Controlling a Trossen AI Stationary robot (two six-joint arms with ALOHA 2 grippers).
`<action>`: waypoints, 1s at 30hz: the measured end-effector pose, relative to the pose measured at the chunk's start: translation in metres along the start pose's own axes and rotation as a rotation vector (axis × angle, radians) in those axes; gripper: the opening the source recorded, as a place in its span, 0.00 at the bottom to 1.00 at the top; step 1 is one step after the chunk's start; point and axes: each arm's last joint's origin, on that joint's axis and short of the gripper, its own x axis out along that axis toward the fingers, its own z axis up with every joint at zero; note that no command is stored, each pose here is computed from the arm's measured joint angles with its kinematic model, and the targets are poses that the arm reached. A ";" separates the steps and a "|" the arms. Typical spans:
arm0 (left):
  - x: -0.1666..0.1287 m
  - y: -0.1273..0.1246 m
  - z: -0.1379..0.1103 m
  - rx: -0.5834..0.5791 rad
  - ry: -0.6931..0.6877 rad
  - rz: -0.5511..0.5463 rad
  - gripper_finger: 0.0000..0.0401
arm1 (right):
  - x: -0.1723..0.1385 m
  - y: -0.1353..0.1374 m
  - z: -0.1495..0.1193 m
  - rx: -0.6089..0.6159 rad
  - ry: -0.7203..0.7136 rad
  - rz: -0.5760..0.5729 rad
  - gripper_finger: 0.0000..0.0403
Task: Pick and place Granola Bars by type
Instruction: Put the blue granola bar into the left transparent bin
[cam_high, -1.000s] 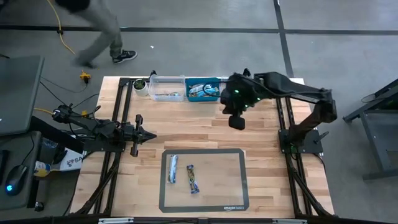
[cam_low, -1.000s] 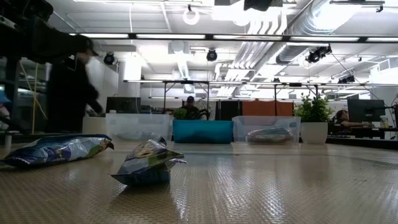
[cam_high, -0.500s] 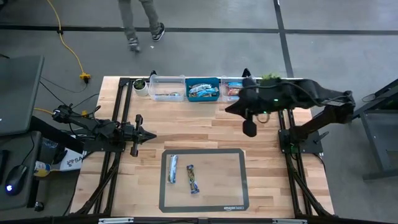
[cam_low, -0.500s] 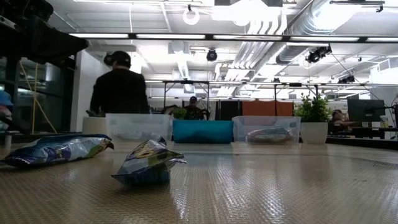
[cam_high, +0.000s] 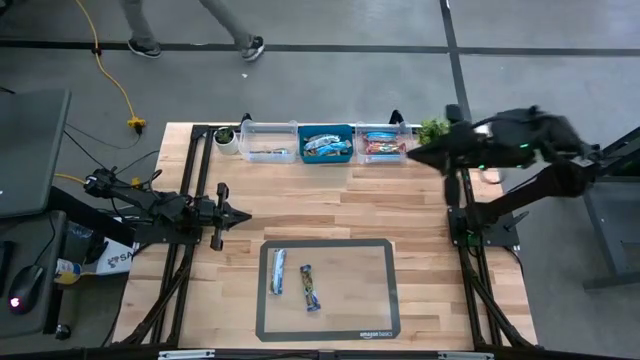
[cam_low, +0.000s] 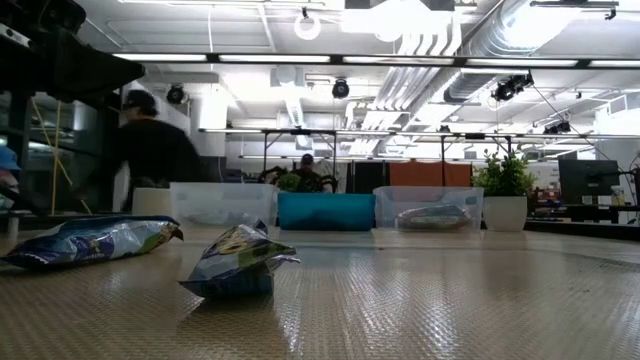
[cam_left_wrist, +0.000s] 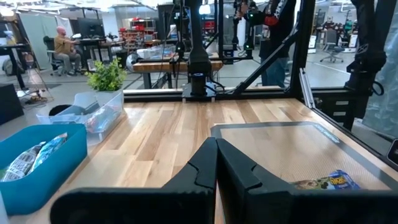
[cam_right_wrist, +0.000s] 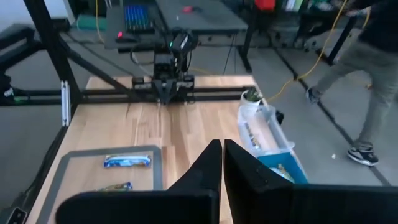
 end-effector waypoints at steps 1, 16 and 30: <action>0.000 0.000 0.000 0.000 0.000 0.000 0.00 | -0.007 -0.002 0.000 -0.003 -0.017 -0.003 0.00; 0.000 0.000 0.001 0.000 -0.007 0.010 0.00 | -0.074 -0.027 -0.071 0.049 -0.290 -0.039 0.00; 0.000 0.001 0.001 -0.027 -0.008 0.017 0.00 | -0.057 -0.033 -0.200 0.170 -0.711 -0.144 0.00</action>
